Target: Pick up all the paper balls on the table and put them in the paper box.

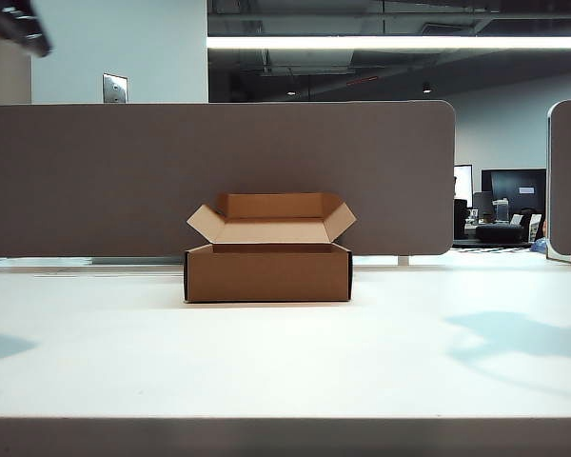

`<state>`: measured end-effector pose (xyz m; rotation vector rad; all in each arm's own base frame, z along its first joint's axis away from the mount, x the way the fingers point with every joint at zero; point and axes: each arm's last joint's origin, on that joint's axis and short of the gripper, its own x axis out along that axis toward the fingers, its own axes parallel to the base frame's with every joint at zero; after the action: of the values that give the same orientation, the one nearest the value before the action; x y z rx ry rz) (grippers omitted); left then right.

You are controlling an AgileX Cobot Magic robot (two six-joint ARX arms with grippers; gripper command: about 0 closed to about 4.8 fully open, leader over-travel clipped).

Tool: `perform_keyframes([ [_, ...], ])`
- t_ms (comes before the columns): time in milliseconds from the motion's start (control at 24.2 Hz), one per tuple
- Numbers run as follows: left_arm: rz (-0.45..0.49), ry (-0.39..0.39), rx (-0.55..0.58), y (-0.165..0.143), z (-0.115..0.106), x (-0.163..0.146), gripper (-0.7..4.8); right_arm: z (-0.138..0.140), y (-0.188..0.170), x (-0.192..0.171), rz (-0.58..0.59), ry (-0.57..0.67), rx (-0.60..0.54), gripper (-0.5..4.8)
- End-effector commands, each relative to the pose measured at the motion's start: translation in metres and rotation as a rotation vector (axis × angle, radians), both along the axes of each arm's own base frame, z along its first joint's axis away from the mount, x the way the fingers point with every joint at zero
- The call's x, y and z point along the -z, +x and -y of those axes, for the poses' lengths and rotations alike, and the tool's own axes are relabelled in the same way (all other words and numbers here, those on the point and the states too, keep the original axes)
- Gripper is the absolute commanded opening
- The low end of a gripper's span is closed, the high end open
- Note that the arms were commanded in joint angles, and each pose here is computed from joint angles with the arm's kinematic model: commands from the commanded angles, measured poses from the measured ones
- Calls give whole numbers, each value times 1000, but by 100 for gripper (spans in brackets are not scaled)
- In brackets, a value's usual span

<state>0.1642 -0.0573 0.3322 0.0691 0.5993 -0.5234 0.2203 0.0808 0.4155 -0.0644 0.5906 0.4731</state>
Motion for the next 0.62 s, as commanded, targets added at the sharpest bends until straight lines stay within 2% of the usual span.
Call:
perform_keyframes([
  [41, 48, -64, -30, -18, -5, 12, -6, 8, -24, 12, 11, 11, -1, 11],
  [124, 73, -102, -48, -28, -8, 20, -6, 13, -38, 25, 24, 9, 10, 13],
  [206, 145, -159, -63, -38, -12, 32, -6, 22, -54, 47, 103, -11, 85, 13],
  [330, 202, -185, -63, -43, -13, 42, -6, 28, -67, 73, 176, -16, 156, 14],
  [536, 193, -182, -65, -42, -13, 48, -6, 36, -83, 114, 170, -54, 214, 14],
  [619, 221, -140, -132, -39, -14, 50, -6, 36, -83, 122, 220, -30, 217, 14],
])
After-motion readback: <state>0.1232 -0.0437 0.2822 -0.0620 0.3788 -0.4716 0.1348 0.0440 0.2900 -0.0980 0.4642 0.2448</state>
